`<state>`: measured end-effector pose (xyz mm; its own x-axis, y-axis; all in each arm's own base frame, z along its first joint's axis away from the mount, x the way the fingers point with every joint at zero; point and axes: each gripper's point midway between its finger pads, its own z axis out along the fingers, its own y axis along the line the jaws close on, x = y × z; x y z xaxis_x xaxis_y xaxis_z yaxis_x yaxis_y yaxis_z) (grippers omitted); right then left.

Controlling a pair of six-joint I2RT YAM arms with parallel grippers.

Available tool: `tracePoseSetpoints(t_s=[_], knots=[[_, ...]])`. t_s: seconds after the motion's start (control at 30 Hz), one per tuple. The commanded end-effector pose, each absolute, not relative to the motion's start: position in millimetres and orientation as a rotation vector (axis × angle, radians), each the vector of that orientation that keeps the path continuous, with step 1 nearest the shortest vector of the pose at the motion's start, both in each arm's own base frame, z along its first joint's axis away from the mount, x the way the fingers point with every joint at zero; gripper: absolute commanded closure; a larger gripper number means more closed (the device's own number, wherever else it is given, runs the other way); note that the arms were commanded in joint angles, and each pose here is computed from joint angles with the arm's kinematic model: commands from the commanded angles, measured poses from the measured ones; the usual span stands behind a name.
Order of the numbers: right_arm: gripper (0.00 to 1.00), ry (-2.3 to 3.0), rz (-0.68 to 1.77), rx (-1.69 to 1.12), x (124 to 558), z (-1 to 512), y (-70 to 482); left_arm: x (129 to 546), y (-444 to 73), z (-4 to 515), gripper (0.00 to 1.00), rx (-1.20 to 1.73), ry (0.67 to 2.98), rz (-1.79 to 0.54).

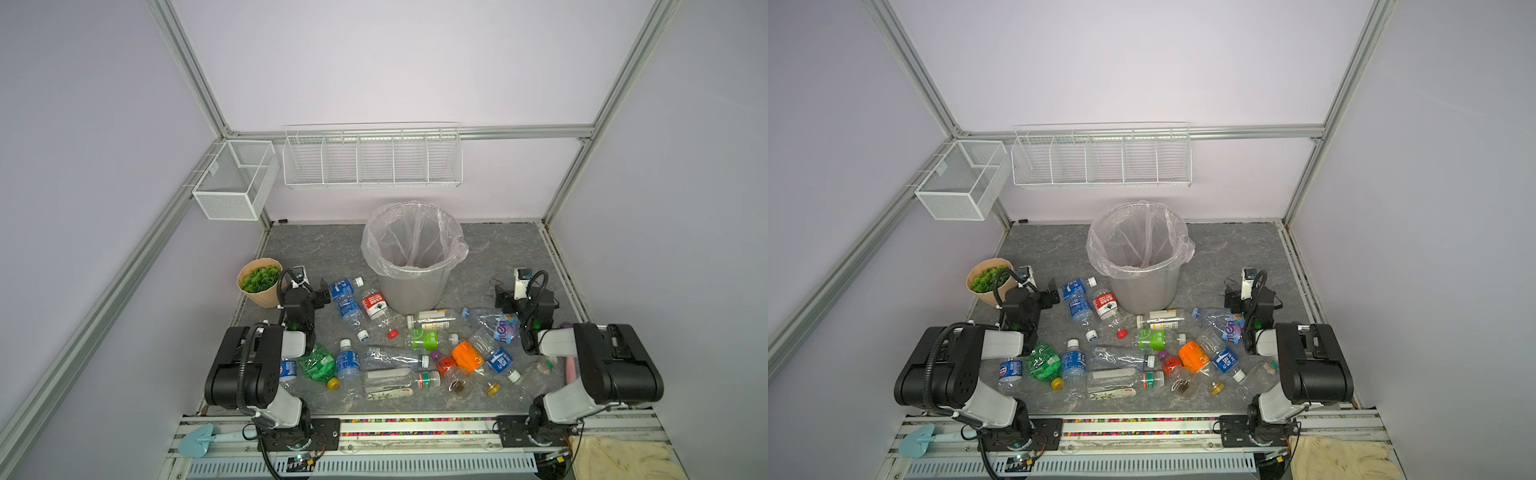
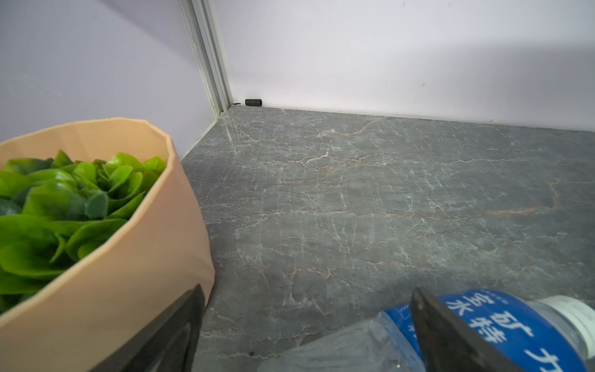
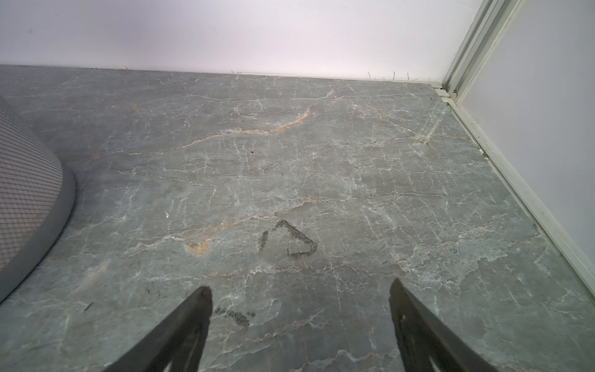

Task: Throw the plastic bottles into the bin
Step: 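Raise both arms and move the right gripper over the bottle pile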

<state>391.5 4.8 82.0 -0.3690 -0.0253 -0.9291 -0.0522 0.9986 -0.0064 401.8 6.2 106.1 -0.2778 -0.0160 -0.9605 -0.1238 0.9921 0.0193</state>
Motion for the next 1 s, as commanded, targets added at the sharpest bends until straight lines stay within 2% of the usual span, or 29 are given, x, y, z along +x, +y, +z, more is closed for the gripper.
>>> tracePoseSetpoints(t_s=[0.0, 0.2, 0.43, 0.5, 0.57, 0.6, 0.67, 0.77, 0.97], knots=[[0.11, 1.918, 0.015, -0.066, 395, 93, 4, 405, 12, 116, 0.01, -0.13, 1.826, 0.112], [0.11, 1.959, 0.025, -0.081, 395, 120, 6, 400, 24, 142, 0.01, -0.205, 1.803, 0.17], [0.11, 1.853, 0.106, -0.197, 360, 226, 38, 383, 28, 217, 0.01, -0.304, 1.814, 0.124], [0.11, 1.968, 0.154, -0.029, 342, 243, 28, 373, 27, 240, 0.01, -0.363, 1.841, 0.1], [0.11, 2.167, 0.102, 0.509, 306, 226, -12, 356, 23, 259, 0.01, -0.42, 1.861, 0.069], [0.11, 2.213, 0.076, 0.616, 292, 223, -20, 348, 19, 265, 0.01, -0.436, 1.869, 0.03], [0.11, 2.327, 0.205, 0.487, 281, 217, 7, 330, 0, 280, 0.01, -0.374, 1.896, -0.063], [0.11, 2.389, 0.301, 0.442, 254, 210, 26, 303, -20, 294, 0.01, -0.293, 1.904, -0.111], [0.12, 2.499, 0.378, 0.33, 194, 195, 49, 249, -41, 288, 0.01, -0.185, 1.978, -0.267]])
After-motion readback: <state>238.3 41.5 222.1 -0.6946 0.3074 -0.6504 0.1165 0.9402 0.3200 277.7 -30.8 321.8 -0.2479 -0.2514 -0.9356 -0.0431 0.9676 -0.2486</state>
